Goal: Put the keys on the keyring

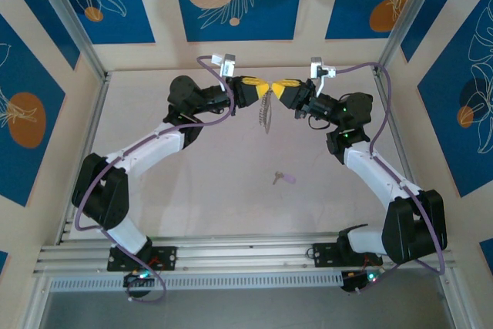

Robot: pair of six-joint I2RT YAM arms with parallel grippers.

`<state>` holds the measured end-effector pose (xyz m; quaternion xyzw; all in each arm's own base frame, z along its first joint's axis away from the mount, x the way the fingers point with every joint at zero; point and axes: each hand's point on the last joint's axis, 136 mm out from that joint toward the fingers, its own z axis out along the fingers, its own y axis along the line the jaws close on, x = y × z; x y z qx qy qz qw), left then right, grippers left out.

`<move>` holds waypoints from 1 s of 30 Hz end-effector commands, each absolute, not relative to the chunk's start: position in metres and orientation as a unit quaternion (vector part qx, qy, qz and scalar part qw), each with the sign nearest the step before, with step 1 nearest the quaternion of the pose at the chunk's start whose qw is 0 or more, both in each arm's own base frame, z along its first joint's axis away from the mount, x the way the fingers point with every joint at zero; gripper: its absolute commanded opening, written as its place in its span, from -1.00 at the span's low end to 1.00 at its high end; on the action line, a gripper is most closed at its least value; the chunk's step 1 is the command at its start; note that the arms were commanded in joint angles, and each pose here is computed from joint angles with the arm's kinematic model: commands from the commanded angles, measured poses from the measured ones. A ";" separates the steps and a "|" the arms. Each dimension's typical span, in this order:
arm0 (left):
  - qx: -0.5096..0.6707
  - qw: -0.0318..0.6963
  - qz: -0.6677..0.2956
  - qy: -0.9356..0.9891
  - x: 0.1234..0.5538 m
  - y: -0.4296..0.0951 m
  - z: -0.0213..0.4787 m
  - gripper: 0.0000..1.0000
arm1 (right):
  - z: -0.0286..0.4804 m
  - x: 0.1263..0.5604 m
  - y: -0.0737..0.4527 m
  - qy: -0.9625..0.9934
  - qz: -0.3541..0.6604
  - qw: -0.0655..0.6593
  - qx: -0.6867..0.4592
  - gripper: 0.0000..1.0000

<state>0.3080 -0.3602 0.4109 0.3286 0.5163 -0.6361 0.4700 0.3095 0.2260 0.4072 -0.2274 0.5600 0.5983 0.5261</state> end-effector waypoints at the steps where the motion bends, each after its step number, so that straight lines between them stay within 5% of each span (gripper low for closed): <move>1: 0.355 0.490 -0.625 0.494 0.290 -0.359 0.426 -1.00 | 0.417 0.304 0.221 0.558 0.588 0.540 -0.224 -0.31; 5: 0.349 0.520 -0.598 0.500 0.288 -0.350 0.425 -1.00 | 0.408 0.305 0.203 0.594 0.566 0.541 -0.186 0.01; 13: 0.336 0.572 -0.533 0.525 0.284 -0.327 0.417 -1.00 | 0.350 0.296 0.160 0.711 0.496 0.496 -0.055 0.07; 30: 0.326 0.588 -0.498 0.548 0.262 -0.300 0.396 -1.00 | 0.103 0.268 0.173 0.912 0.341 0.180 0.135 -0.15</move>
